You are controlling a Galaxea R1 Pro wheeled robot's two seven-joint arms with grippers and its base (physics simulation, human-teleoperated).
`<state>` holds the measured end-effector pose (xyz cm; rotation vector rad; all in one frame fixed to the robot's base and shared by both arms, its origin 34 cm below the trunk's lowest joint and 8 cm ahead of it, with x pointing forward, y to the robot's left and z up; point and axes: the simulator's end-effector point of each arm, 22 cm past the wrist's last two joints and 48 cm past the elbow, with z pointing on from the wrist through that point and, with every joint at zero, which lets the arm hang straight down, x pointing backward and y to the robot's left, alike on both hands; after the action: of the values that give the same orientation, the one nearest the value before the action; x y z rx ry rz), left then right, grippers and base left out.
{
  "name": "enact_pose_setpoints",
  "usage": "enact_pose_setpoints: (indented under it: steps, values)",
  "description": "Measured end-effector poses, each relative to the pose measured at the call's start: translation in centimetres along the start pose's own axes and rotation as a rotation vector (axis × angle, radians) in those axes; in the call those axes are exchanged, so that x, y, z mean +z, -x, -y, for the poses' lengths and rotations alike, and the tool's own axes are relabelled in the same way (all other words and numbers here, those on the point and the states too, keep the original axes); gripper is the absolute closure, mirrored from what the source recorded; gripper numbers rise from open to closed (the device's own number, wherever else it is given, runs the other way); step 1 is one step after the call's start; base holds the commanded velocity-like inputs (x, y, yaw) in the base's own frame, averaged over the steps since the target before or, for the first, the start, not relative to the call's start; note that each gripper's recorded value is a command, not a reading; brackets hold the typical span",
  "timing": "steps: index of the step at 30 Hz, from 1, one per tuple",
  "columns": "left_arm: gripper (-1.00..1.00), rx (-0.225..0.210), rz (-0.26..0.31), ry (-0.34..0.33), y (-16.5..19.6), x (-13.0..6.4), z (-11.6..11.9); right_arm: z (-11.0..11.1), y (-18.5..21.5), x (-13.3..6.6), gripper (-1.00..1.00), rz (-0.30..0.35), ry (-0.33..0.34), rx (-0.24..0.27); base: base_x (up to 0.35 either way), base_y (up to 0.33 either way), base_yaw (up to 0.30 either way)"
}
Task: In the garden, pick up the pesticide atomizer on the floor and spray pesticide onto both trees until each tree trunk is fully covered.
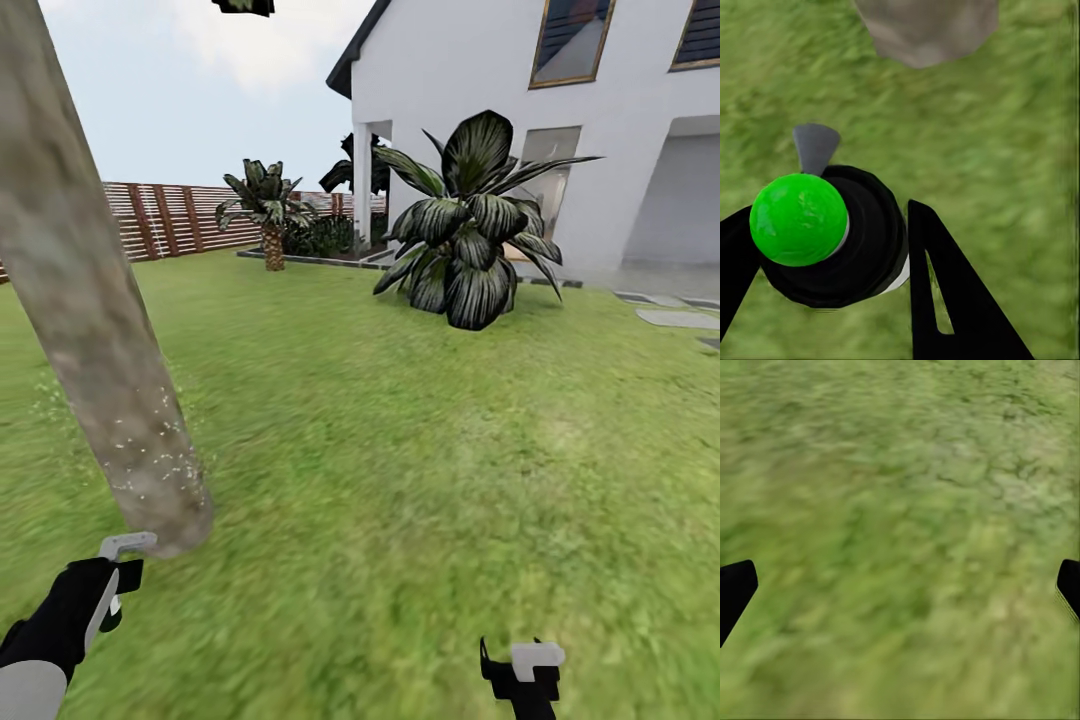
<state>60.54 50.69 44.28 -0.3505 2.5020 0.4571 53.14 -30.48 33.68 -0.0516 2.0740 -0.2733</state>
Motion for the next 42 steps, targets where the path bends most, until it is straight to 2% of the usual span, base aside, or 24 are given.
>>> enact_pose_setpoints:
  steps: [6,18,24,37,42]
  values:
    - [1.0,-0.001,-0.001,0.0,0.0,0.0,0.0,-0.1,0.0,0.0,-1.0,0.0,0.001,0.001,0.235,-0.191,0.013]
    - [1.0,-0.001,-0.001,0.0,0.0,0.0,0.0,-0.2,0.0,0.0,-1.0,0.0,0.003,0.002,0.222,-0.187,0.201]
    - [1.0,-0.002,-0.002,-0.001,0.0,0.0,0.0,-0.2,0.0,0.0,-1.0,0.0,0.002,0.002,0.026,-0.019,0.054]
    - [1.0,-0.003,-0.002,-0.011,-0.1,0.0,0.4,-0.1,0.0,0.0,-1.0,0.0,0.001,0.001,0.0,0.0,0.269]
    - [1.0,-0.003,0.016,-0.025,1.2,-0.4,1.0,-0.1,0.0,0.0,-1.0,-0.001,0.002,0.001,0.0,0.0,0.277]
